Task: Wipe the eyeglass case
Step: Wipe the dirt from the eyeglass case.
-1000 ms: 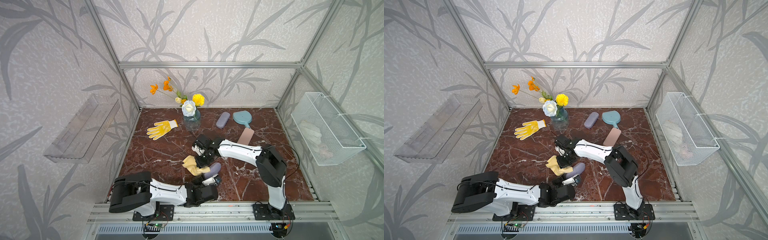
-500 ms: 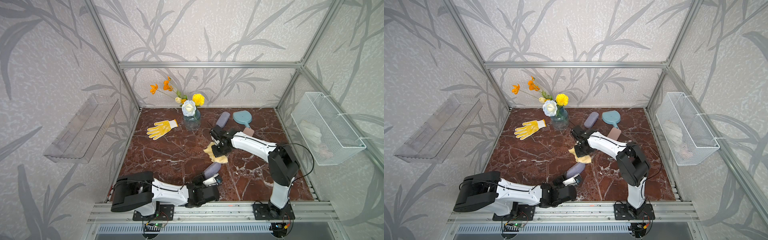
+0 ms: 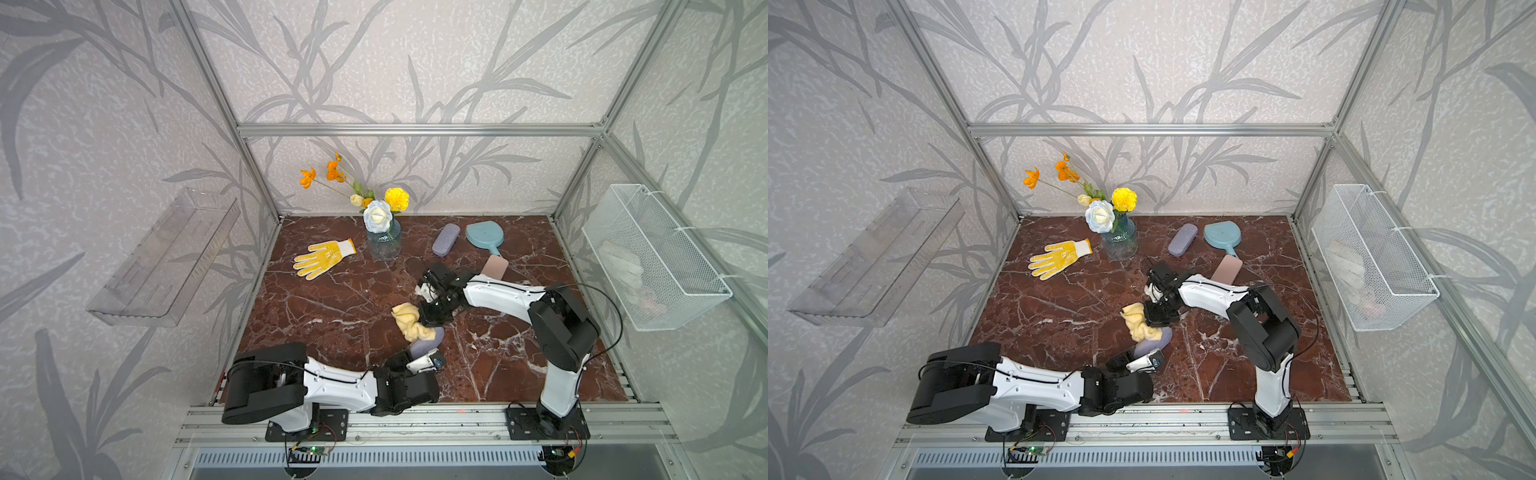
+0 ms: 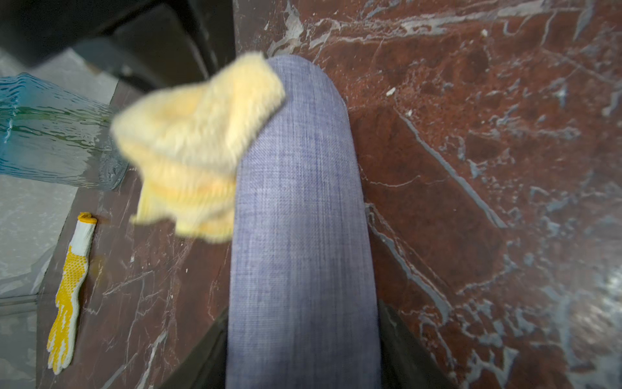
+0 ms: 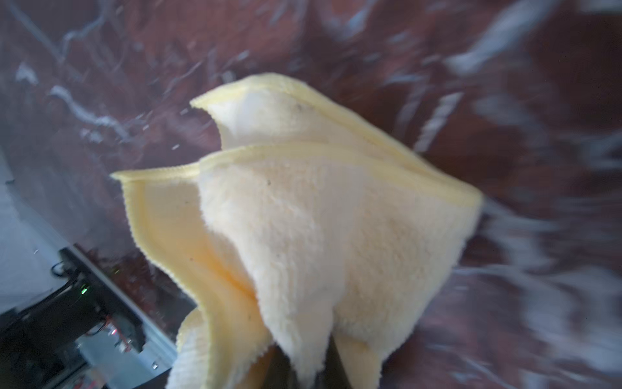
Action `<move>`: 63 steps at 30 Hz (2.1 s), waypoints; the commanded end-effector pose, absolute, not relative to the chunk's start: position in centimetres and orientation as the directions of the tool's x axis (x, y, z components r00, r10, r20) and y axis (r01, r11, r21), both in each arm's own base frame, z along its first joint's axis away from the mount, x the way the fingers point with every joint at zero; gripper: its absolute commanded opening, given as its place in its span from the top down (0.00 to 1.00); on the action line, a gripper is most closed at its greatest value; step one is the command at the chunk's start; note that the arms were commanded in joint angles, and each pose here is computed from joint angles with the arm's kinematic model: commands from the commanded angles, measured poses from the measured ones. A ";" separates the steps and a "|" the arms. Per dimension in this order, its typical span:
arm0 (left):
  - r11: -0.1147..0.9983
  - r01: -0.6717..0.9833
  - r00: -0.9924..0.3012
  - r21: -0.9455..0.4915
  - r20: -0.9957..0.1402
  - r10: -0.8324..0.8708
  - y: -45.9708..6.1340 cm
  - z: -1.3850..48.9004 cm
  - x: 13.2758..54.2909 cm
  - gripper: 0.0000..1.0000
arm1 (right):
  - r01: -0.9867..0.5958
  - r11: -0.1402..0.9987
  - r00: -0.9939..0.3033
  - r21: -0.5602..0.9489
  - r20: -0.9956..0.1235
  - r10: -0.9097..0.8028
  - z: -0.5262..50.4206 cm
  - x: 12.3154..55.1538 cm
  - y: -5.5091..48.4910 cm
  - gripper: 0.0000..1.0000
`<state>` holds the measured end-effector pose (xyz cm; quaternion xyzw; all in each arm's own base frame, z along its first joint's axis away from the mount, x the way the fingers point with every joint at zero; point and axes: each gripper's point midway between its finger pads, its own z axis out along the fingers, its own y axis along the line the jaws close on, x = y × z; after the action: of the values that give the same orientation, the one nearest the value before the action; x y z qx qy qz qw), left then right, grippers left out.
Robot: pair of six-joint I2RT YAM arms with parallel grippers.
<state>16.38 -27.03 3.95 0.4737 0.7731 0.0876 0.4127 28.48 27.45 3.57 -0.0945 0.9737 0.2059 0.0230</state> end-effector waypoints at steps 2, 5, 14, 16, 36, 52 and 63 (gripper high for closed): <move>0.604 0.589 -0.249 0.537 -0.591 0.768 -26.0 4.8 17.8 0.90 | -0.302 0.952 -0.947 0.044 -0.125 -0.295 4.2 29.8 20.4 1.00; 0.595 0.640 -0.253 0.486 -0.598 0.761 -26.4 4.3 17.6 0.90 | -0.448 0.893 -0.872 0.041 -0.242 -0.426 6.7 31.4 23.3 1.00; 0.584 0.782 -0.393 0.218 -0.555 0.733 -27.9 2.1 17.9 0.92 | -0.670 0.742 -0.740 -0.003 -0.073 -0.669 2.7 30.0 26.2 1.00; 0.614 0.768 -0.431 0.182 -0.562 0.706 -27.7 2.0 17.9 0.93 | -0.671 0.740 -0.741 0.052 -0.080 -0.666 2.5 28.7 26.3 1.00; 0.793 0.603 -0.621 0.084 -0.574 0.533 -25.9 1.3 18.8 0.97 | 0.008 0.932 -0.996 0.362 0.088 -0.025 -0.2 22.2 21.9 1.00; 0.810 0.581 -0.646 0.079 -0.560 0.518 -25.7 1.1 19.0 0.96 | 0.113 0.866 -0.992 0.487 0.107 0.069 2.9 20.2 23.5 1.00; 0.782 0.624 -0.643 0.016 -0.558 0.525 -26.3 0.9 18.7 0.94 | -0.027 0.750 -0.990 0.660 0.088 -0.114 6.3 17.0 32.1 1.00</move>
<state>19.88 -27.59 2.88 0.2963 0.8950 -0.1048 0.3165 17.01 29.38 4.30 -0.0262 0.9549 0.2925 -0.0435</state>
